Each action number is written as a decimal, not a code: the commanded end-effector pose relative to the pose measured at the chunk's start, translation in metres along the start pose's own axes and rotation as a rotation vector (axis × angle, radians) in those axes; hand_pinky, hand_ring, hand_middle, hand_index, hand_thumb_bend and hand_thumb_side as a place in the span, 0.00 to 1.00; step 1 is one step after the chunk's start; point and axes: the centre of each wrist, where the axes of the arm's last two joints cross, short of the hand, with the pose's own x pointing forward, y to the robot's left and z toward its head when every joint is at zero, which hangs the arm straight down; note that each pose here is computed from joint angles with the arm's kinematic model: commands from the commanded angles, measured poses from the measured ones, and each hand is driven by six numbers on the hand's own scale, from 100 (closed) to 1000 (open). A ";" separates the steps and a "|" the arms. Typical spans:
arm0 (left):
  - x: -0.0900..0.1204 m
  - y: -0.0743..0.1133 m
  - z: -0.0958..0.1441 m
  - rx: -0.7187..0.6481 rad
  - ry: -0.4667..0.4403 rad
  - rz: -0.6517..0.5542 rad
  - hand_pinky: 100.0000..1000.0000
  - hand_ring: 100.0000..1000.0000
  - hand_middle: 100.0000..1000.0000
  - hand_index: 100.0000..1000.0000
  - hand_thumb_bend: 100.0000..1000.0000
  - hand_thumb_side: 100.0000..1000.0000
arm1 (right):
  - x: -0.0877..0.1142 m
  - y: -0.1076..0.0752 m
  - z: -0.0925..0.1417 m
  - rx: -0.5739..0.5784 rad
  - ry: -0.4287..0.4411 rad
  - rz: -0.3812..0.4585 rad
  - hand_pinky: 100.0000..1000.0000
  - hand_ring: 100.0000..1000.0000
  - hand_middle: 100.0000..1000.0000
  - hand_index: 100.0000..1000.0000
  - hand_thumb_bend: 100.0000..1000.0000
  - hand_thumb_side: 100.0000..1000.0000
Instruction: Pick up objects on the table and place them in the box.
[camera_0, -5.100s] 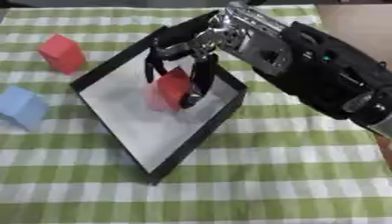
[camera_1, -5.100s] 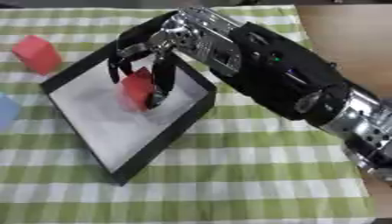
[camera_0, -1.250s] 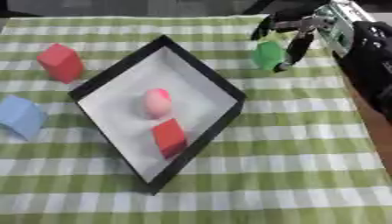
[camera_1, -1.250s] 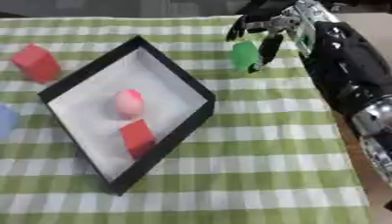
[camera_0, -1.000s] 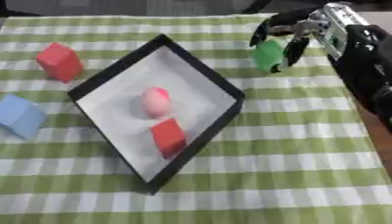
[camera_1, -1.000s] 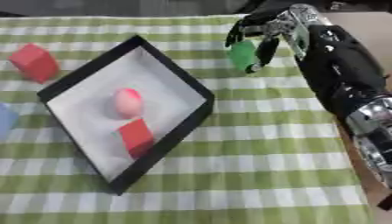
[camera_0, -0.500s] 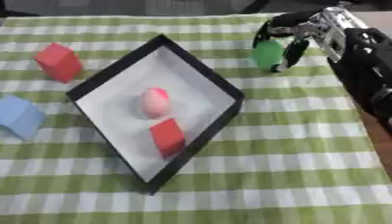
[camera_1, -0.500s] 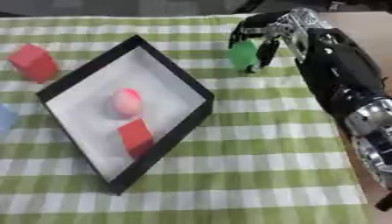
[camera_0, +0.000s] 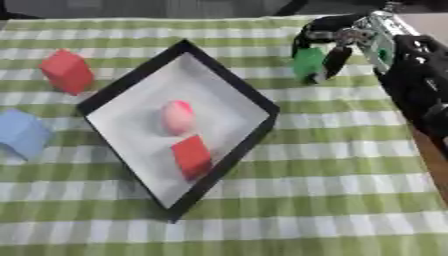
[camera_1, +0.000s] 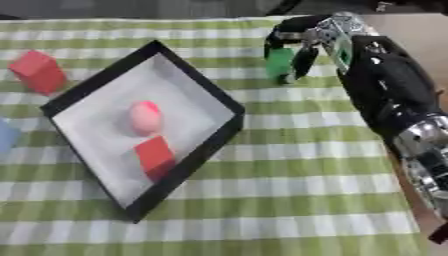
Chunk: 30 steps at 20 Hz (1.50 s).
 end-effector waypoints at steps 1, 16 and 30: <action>0.008 0.001 -0.006 -0.006 -0.030 -0.005 0.78 0.88 0.76 0.83 0.23 0.74 | -0.006 -0.028 0.018 -0.062 0.008 0.013 0.76 0.61 0.37 0.56 0.26 0.00; 0.007 0.007 -0.006 0.004 -0.031 -0.027 0.78 0.88 0.76 0.83 0.23 0.74 | 0.071 -0.137 0.088 -0.246 -0.255 0.118 0.73 0.56 0.33 0.51 0.26 0.00; 0.008 0.004 -0.006 -0.009 -0.032 -0.025 0.78 0.88 0.76 0.82 0.23 0.74 | 0.215 -0.155 0.105 -0.161 -0.606 0.297 0.70 0.54 0.35 0.51 0.28 0.00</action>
